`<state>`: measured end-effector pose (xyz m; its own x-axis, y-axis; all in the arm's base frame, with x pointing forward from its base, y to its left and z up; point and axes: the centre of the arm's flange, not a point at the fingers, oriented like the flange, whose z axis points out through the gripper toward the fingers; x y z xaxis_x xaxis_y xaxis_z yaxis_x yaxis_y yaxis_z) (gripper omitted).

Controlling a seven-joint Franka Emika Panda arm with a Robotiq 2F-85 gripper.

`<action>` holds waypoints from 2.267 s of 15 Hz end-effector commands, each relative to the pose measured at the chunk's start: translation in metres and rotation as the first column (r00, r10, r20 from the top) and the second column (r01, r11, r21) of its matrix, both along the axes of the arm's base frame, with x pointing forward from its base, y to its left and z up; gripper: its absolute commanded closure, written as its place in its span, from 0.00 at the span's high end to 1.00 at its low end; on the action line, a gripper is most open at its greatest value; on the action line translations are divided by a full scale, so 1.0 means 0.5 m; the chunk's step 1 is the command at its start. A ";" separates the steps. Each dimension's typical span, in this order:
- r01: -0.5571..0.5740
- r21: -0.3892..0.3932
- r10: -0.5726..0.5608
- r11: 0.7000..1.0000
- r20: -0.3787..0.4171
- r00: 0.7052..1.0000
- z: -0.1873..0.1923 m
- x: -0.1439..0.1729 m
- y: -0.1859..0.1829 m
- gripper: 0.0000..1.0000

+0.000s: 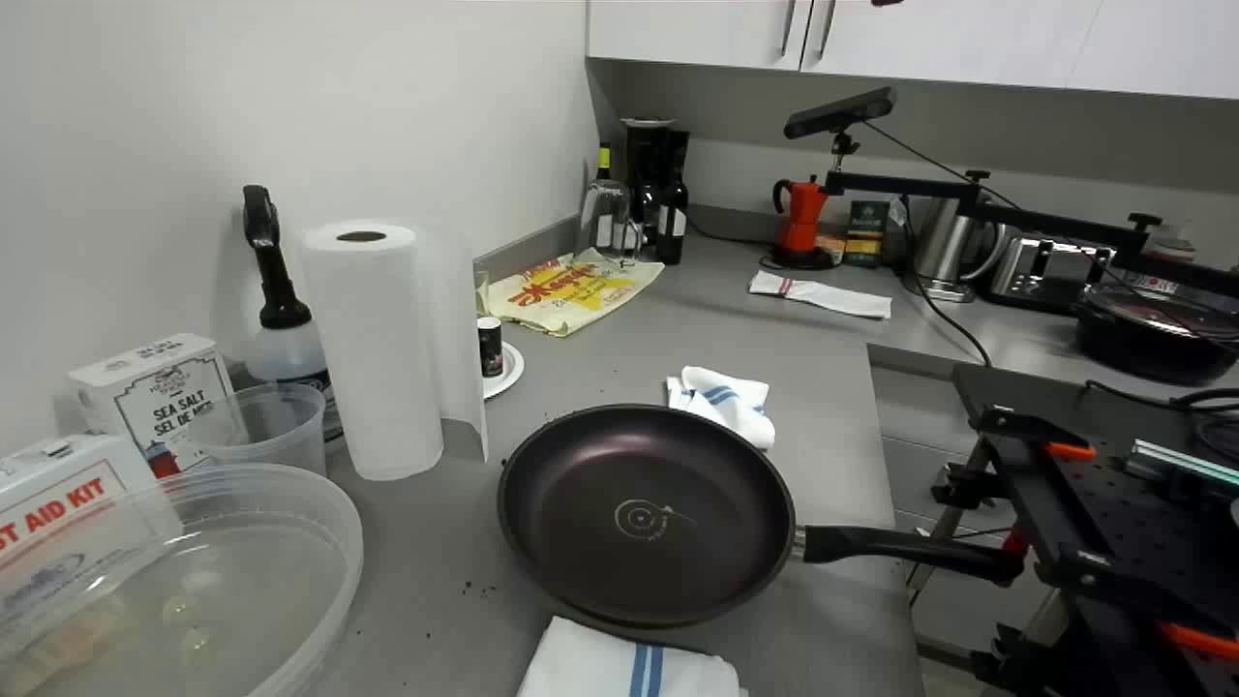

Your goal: Use the tea towel on the right to wipe the pan

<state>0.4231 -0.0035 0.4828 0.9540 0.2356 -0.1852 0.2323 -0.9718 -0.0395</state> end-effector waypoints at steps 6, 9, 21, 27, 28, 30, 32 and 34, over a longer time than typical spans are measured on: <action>0.000 0.000 0.000 1.000 0.001 1.000 0.000 0.000 0.000 1.00; -0.001 0.001 0.001 1.000 0.000 1.000 -0.001 0.002 0.001 1.00; 0.424 0.006 -0.424 0.906 0.009 0.905 -0.137 0.065 -0.117 1.00; 0.661 0.038 -0.662 0.749 -0.008 0.750 -0.238 0.078 -0.222 1.00; 0.695 0.048 -0.695 0.718 -0.003 0.719 -0.256 0.080 -0.238 1.00; 0.748 0.064 -0.750 0.661 0.013 0.661 -0.289 0.083 -0.268 1.00; 0.786 0.071 -0.789 0.614 0.047 0.612 -0.323 0.087 -0.298 1.00; 0.813 0.068 -0.815 0.579 0.092 0.573 -0.356 0.090 -0.325 1.00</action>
<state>0.4639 -0.1535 0.3294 0.8049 -0.5791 -0.1295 -0.5910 -0.8019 -0.0876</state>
